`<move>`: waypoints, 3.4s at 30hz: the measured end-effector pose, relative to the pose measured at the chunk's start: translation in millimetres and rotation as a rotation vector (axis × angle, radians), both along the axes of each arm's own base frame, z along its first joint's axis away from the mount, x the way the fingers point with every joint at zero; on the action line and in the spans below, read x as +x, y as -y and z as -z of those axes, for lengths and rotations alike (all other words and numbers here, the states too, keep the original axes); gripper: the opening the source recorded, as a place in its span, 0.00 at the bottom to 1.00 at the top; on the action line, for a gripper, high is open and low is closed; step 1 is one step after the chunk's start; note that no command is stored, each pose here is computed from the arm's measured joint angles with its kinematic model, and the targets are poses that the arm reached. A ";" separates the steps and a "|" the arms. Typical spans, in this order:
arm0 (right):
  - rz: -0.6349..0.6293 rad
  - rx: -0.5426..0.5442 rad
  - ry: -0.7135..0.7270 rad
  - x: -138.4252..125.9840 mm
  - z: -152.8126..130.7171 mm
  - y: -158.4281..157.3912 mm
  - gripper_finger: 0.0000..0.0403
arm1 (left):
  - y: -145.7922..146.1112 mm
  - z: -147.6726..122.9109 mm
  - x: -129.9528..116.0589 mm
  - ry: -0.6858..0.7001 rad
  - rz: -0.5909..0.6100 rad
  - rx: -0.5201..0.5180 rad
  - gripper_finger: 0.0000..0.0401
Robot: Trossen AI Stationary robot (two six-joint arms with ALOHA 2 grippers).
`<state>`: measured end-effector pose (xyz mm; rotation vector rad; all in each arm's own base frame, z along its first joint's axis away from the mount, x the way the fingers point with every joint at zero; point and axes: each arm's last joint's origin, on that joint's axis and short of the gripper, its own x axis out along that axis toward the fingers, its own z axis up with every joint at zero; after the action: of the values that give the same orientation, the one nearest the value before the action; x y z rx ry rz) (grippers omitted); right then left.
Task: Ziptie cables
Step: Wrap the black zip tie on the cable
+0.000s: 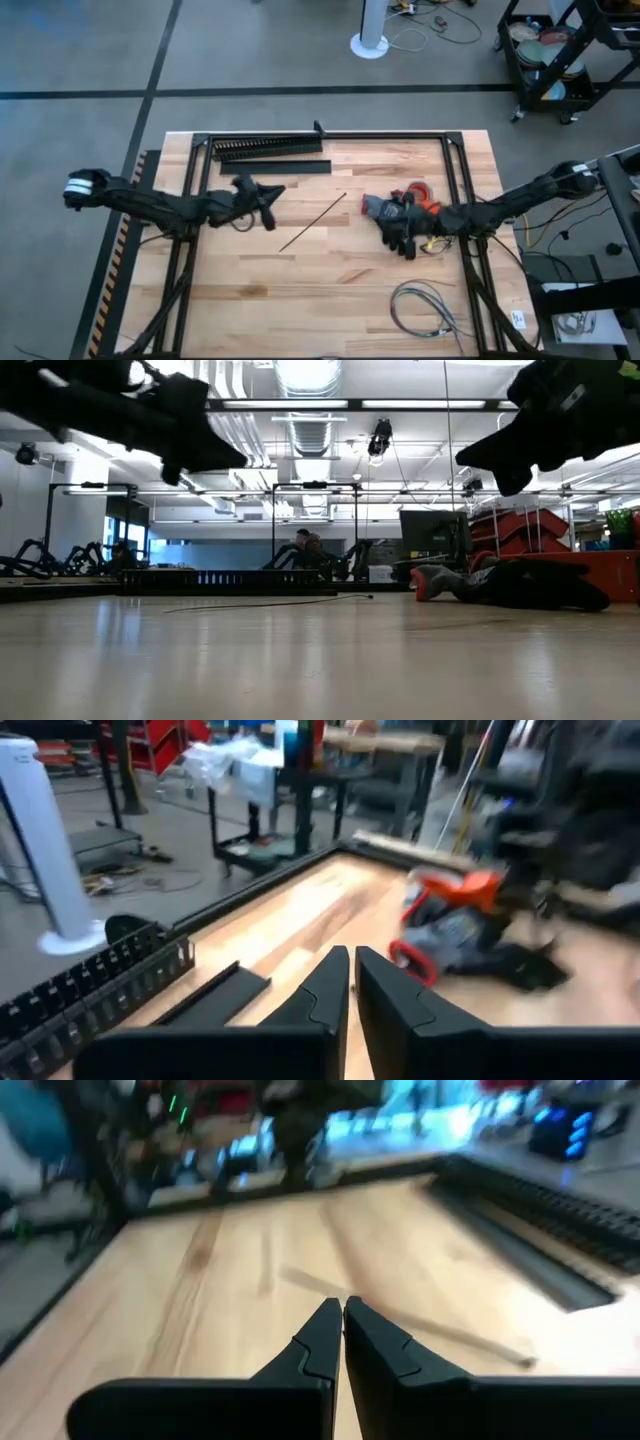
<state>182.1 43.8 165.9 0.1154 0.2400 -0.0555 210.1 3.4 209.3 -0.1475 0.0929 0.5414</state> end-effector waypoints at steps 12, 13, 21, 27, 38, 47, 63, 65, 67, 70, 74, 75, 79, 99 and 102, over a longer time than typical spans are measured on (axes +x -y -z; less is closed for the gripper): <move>-0.014 -0.157 -0.241 50.6 -10.8 -71.3 0.01 | -6.2 30.4 79.4 -0.233 -0.022 0.051 0.29; -0.005 -0.167 -0.256 51.3 -8.7 -75.8 0.01 | -7.4 33.6 85.1 -0.245 -0.026 0.050 0.32; 0.121 -0.190 -0.219 39.2 1.3 -100.6 0.01 | -8.6 67.5 140.7 -0.293 -0.038 0.033 0.48; 0.195 -0.171 -0.219 33.6 10.5 -103.3 0.07 | -9.7 92.7 176.5 -0.366 -0.031 0.084 0.48; 0.239 -0.137 -0.299 31.2 30.6 -102.3 0.28 | -32.8 106.2 183.6 -0.374 -0.037 0.010 0.57; 0.231 -0.165 -0.309 31.3 32.1 -102.2 0.26 | -47.0 117.5 184.1 -0.369 -0.038 -0.014 0.55; 0.231 -0.178 -0.320 30.4 32.7 -101.4 0.11 | -45.6 133.2 186.1 -0.361 -0.011 -0.048 0.21; 0.231 -0.178 -0.320 30.4 32.7 -101.4 0.09 | -45.2 134.0 185.8 -0.369 -0.006 -0.050 0.10; 0.231 -0.178 -0.320 30.4 32.7 -101.4 0.08 | -45.0 134.8 185.4 -0.380 -0.006 -0.052 0.03; 0.231 -0.178 -0.320 30.4 32.7 -101.4 0.06 | -45.3 135.4 185.0 -0.386 -0.011 -0.054 0.03; 0.231 -0.178 -0.319 30.4 32.6 -101.4 0.06 | -45.4 135.0 184.8 -0.385 -0.011 -0.058 0.01; 0.231 -0.178 -0.320 30.4 32.6 -101.4 0.06 | -45.5 133.8 184.6 -0.385 -0.004 -0.060 0.01; 0.228 -0.196 -0.322 30.4 32.9 -101.3 0.08 | -45.0 122.9 183.2 -0.380 0.047 -0.077 0.00; 0.351 -0.446 -0.317 32.9 68.2 -100.4 0.26 | -28.3 58.6 159.0 -0.151 0.493 -0.406 0.00; 0.365 -0.505 -0.285 37.9 75.4 -103.6 0.27 | -26.1 56.6 150.4 -0.052 0.597 -0.502 0.00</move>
<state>219.9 147.5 90.5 -0.3560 0.4795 -0.4945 360.5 29.4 152.8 -0.5740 0.3117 -0.0854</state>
